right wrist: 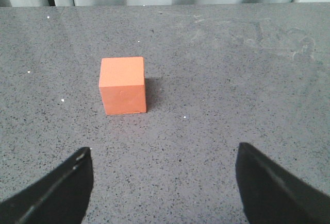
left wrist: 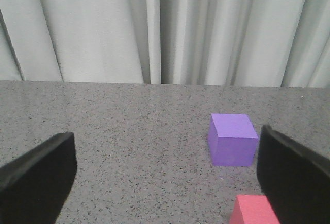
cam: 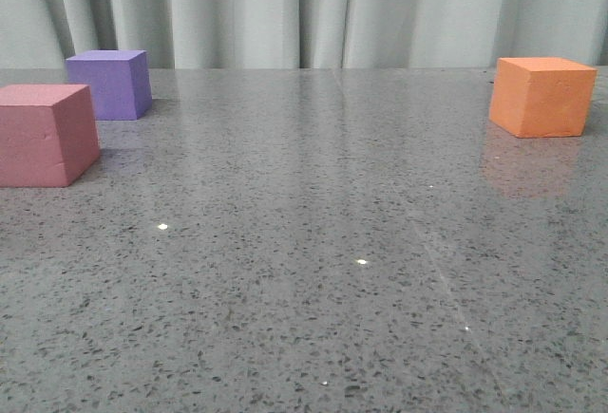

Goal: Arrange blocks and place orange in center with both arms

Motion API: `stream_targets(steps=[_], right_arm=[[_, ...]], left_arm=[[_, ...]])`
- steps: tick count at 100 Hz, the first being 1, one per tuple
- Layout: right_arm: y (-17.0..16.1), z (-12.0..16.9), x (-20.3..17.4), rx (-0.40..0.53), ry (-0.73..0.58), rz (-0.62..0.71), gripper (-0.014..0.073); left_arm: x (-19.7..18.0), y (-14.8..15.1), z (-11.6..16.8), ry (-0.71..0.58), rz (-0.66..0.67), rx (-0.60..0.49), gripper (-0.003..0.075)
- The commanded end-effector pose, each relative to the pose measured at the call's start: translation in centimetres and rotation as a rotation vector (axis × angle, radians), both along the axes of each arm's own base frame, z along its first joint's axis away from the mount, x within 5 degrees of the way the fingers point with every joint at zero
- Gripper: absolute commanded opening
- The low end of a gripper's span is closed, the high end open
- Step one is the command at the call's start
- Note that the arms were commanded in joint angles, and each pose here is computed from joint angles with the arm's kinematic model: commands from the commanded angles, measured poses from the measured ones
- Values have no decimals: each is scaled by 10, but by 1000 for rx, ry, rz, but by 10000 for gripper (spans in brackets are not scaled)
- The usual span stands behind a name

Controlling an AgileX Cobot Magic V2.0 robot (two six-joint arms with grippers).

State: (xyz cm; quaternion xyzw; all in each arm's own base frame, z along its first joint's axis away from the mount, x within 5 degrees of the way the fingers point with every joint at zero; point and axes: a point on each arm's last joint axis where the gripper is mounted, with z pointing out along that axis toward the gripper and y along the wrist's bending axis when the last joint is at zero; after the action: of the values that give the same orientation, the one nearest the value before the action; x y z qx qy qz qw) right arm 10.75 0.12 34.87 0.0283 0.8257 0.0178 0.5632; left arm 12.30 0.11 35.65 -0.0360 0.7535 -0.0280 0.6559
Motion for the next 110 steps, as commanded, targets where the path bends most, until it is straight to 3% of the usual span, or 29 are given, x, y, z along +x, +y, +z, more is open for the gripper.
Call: stream_targets(steps=[1, 19, 38, 77, 110], right_arm=[[0, 19, 3, -7, -114, 7, 581], [1, 20, 5, 10, -114, 10, 581], [2, 36, 30, 11, -20, 2, 581], [9, 83, 123, 43, 221, -6, 581], [22, 87, 204, 79, 431, 59, 581]], left_arm=[[0, 0, 18, -108, 5, -16, 681], [2, 0, 18, -100, 5, -16, 648], [2, 0, 18, -104, 5, -16, 613], [2, 1, 20, -123, 6, -13, 598], [2, 1, 20, -130, 7, -13, 598]])
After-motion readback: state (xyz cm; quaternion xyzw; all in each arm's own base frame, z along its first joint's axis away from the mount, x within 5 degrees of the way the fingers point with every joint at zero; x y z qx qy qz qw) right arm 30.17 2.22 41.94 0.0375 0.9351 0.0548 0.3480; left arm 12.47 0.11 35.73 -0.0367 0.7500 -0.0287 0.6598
